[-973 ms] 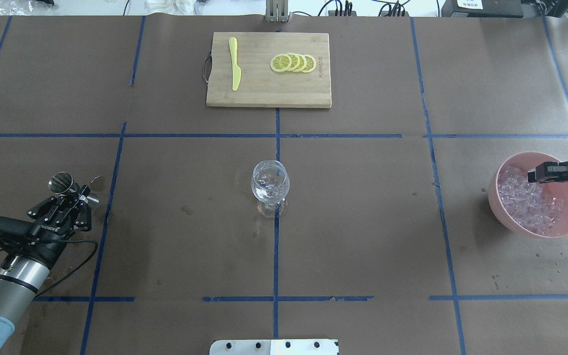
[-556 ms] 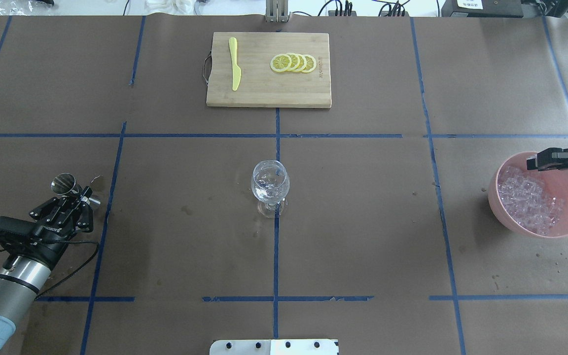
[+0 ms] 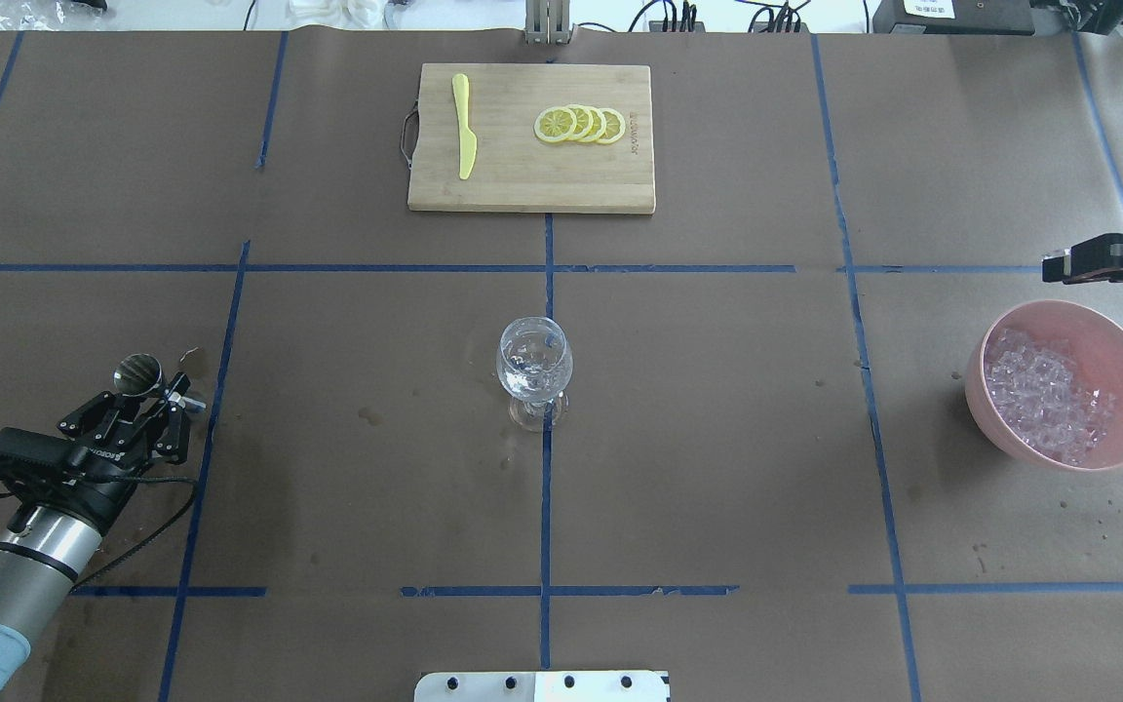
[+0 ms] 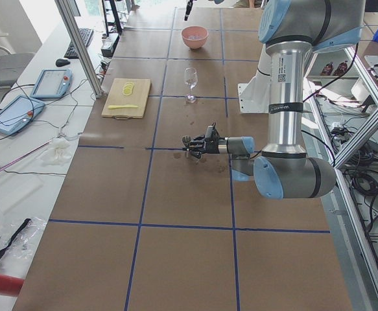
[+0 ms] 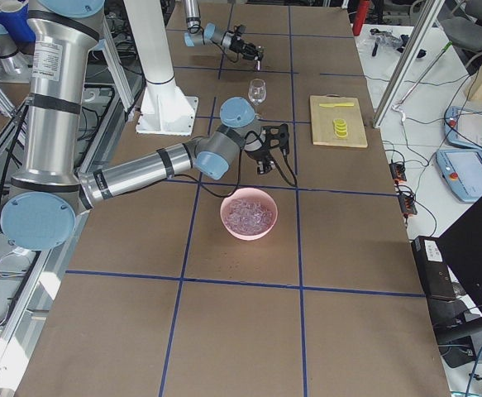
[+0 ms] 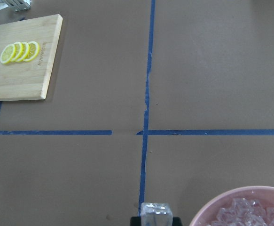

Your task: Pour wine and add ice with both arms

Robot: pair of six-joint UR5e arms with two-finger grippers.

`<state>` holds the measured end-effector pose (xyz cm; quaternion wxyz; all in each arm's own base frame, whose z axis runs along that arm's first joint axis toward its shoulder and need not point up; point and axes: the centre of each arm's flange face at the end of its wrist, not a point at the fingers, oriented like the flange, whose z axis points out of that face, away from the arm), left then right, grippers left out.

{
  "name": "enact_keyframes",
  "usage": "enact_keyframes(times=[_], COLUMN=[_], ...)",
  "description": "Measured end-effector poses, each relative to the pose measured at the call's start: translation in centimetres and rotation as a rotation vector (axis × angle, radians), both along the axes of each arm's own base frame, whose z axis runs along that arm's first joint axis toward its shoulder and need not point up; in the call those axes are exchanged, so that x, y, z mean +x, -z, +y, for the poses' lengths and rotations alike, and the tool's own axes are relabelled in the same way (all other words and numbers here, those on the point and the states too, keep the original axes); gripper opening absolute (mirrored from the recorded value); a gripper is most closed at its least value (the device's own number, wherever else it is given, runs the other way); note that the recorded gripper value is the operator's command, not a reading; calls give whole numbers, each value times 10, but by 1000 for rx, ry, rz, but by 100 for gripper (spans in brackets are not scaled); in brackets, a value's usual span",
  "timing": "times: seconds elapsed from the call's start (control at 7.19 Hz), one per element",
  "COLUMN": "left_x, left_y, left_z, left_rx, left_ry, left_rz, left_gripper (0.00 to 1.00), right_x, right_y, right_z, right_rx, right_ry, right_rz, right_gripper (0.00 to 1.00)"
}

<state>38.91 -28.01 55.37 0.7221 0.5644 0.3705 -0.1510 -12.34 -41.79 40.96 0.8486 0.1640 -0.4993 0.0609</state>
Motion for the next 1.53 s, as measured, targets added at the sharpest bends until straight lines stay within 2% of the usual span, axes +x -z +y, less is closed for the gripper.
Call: enact_keyframes(times=[0.14,0.28,0.56,0.83,1.25,1.53], left_x=[0,0,-1,-13,-18,-40], left_y=[0,-1,-3,-8,13,8], left_z=[0,0,1,4,9,19], left_rx=[-1,-2,-7,-21,-44,-80], left_ry=[-4,-9,-34,-93,-177,-265], left_rz=[-1,-1,-6,-19,-37,-78], left_gripper=[76,100,100,100,100,100], right_x=[-2,-6,-20,-52,-88,-103], right_y=[13,27,66,124,175,209], right_z=[-5,-11,-28,-46,-53,-56], right_rx=[26,52,76,50,42,36], right_ry=[0,1,14,42,87,104], right_rz=[-13,-28,-72,-118,-138,-146], right_gripper=[0,0,0,0,0,0])
